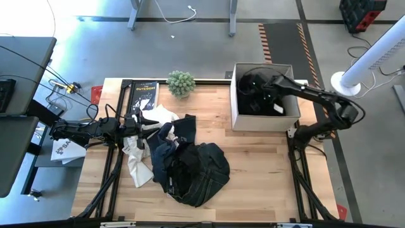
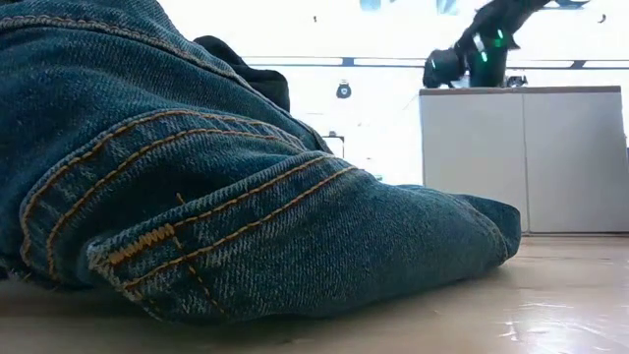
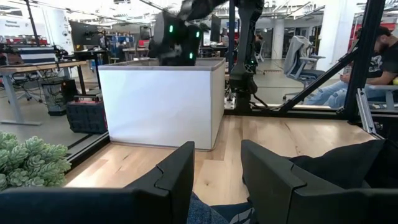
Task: Sort clothes
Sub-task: Put the dark blue shirt into the white laundry bin, then put the black pants into the white laundry bin
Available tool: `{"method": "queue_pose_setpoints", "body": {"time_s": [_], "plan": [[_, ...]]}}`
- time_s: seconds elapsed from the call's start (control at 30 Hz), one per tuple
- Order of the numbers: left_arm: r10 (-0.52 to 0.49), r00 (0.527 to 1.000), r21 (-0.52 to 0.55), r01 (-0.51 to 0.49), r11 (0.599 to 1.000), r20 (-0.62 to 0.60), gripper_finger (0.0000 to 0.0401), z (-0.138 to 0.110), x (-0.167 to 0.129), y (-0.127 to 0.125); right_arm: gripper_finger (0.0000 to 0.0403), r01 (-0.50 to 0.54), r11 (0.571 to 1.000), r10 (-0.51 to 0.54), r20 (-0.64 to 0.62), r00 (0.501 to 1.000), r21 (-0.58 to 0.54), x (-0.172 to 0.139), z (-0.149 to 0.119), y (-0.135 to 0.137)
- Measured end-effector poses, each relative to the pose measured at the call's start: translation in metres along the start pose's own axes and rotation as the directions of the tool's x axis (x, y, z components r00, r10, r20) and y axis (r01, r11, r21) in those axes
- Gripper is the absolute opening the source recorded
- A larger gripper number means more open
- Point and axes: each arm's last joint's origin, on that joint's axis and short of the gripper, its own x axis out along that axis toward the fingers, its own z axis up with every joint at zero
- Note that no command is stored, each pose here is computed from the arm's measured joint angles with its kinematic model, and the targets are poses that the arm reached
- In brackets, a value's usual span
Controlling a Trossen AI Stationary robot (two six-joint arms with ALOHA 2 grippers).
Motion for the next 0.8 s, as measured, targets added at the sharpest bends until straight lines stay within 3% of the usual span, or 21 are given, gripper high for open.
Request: {"method": "queue_pose_setpoints", "body": {"time_s": [0.13, 0.27, 0.5, 0.63, 0.7, 0.8], "plan": [[-0.001, 1.000, 0.000, 0.001, 1.000, 0.000, 0.0131, 0.000, 0.000, 0.000, 0.0018, -0.002, 0.995, 0.008, -0.060, 0.998, 0.096, 0.024, -0.008, -0.016], [-0.001, 1.000, 0.000, 0.001, 1.000, 0.000, 0.0131, 0.000, 0.000, 0.000, 0.0052, 0.007, 0.990, 0.007, -0.098, 0.995, 0.142, 0.013, -0.002, -0.029], [0.000, 1.000, 0.000, 0.000, 1.000, 0.000, 0.0131, 0.000, 0.000, 0.000, 0.0108, 0.017, 0.990, -0.018, 0.009, 1.000, 0.138, -0.071, 0.032, -0.050], [0.000, 1.000, 0.000, 0.000, 1.000, 0.000, 0.0131, 0.000, 0.000, 0.000, 0.0117, 0.007, 0.982, -0.037, 0.155, 0.987, 0.187, -0.121, 0.044, -0.058], [-0.001, 1.000, 0.000, 0.001, 1.000, 0.000, 0.0131, 0.000, 0.000, 0.000, 0.0118, -0.081, 0.984, 0.040, 0.250, 0.967, 0.156, -0.133, 0.050, -0.053], [0.000, 1.000, 0.000, 0.000, 1.000, 0.000, 0.0131, 0.000, 0.000, 0.000, 0.0118, -0.243, 0.970, 0.222, 0.349, 0.911, 0.019, -0.132, 0.059, -0.036]]}}
